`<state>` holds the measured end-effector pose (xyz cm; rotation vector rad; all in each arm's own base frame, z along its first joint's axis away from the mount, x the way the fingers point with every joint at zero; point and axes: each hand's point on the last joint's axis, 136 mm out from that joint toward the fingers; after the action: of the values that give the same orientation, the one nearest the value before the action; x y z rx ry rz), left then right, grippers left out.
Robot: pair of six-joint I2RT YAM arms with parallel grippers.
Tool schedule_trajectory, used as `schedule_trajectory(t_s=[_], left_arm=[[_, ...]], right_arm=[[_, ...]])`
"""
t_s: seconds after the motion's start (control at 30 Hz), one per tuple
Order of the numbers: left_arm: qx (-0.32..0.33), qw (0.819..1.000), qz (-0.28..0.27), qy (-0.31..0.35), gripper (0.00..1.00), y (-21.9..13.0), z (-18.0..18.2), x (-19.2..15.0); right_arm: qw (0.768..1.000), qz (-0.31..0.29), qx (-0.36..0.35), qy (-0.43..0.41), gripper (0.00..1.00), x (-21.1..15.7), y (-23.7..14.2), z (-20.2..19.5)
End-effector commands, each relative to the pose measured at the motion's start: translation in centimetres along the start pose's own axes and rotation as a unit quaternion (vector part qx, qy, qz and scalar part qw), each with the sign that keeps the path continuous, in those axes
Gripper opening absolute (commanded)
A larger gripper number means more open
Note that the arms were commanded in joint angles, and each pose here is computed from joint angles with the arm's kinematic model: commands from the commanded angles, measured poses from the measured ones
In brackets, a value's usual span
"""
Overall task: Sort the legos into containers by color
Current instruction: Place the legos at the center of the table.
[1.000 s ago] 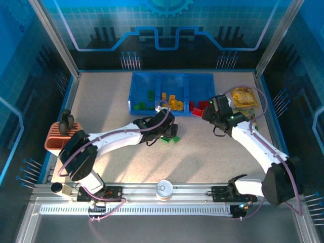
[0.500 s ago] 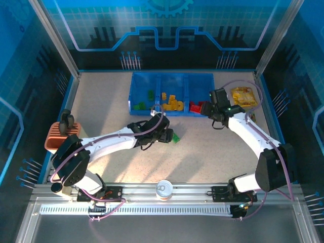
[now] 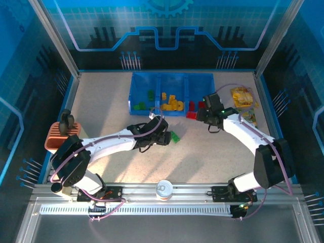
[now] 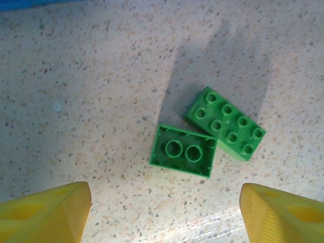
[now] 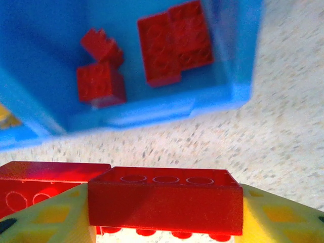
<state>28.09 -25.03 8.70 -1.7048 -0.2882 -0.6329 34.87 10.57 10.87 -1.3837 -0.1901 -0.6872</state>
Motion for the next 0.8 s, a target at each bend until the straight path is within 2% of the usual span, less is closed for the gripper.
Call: schedule_trajectory(t_s=[0.0, 0.2, 0.37, 0.5, 0.77], left_arm=[[-0.006, 1.0, 0.001, -0.011, 0.78, -0.6, 0.3, -0.6], [-0.005, 1.0, 0.007, -0.009, 0.78, -0.2, 0.4, -0.9], [-0.007, 1.0, 0.006, -0.011, 0.78, 0.0, 0.3, -1.0], [-0.004, 1.0, 0.007, -0.01, 0.78, 0.0, 0.5, -1.1], [0.003, 1.0, 0.005, -0.009, 0.78, -0.2, 1.0, -1.5]], right_arm=[[0.998, 0.051, -0.005, -0.021, 0.48, -4.2, 1.7, 0.4], [0.994, 0.096, -0.03, -0.031, 0.49, -7.5, 3.1, -0.4], [0.993, 0.107, -0.042, -0.036, 0.56, -8.1, 3.6, -0.8], [0.991, 0.114, -0.049, -0.042, 0.68, -8.3, 3.9, -0.9], [0.992, 0.109, -0.065, -0.013, 0.74, -7.7, 4.3, -2.2]])
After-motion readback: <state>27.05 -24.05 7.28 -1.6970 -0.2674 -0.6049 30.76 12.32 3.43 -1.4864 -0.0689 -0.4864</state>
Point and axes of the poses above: each hand's point on the last joint's axis, 136 mm out from that joint toward the fingers, its own y axis out along the fingers, its own z axis along the line the jaws close on, x = y × z, and after that the axes turned 5 degrees about y, right-handed
